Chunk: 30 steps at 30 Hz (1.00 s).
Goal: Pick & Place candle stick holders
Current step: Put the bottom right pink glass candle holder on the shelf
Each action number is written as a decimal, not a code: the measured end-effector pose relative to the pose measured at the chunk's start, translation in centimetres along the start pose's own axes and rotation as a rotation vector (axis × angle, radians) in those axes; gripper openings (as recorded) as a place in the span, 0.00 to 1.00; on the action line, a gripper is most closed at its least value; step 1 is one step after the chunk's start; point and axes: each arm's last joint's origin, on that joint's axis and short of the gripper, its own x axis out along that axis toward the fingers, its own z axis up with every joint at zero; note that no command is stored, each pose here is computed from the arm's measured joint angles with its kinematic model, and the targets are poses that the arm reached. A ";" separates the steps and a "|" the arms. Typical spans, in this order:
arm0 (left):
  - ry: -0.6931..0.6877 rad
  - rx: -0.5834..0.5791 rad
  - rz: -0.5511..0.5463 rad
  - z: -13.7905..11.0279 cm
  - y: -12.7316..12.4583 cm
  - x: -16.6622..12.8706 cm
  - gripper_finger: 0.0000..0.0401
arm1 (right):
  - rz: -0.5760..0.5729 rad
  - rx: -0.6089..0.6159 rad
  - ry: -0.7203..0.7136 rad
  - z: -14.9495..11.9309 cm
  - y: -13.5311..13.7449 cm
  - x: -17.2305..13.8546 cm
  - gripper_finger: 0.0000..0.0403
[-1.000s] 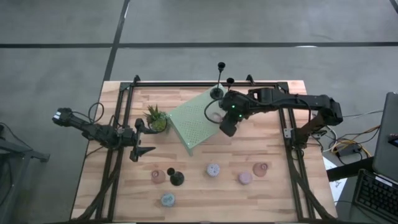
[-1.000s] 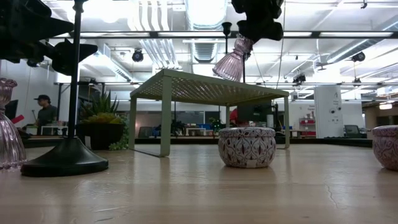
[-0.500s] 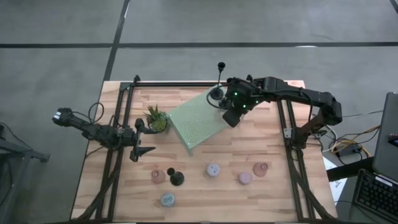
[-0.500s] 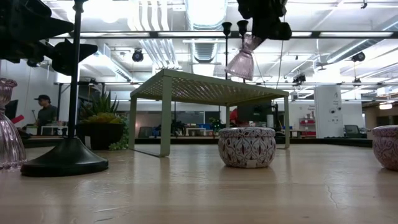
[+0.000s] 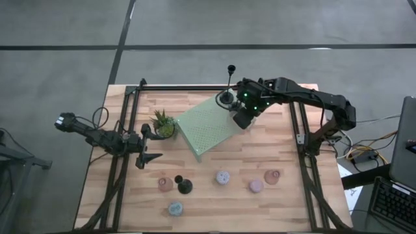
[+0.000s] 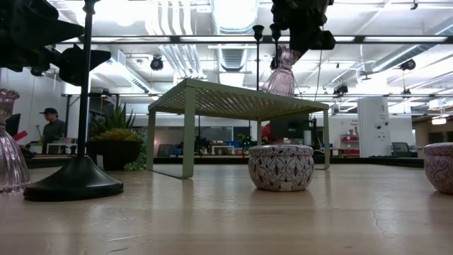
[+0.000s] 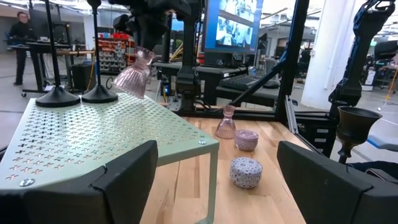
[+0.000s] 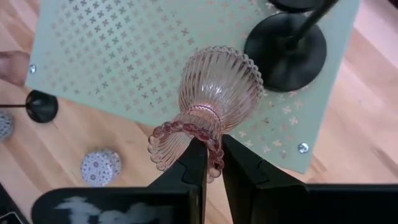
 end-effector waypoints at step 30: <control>0.000 0.000 0.000 0.0 0.0 0.0 0.84 | 0.020 -0.052 -0.035 0.8 0.5 0.9 0.29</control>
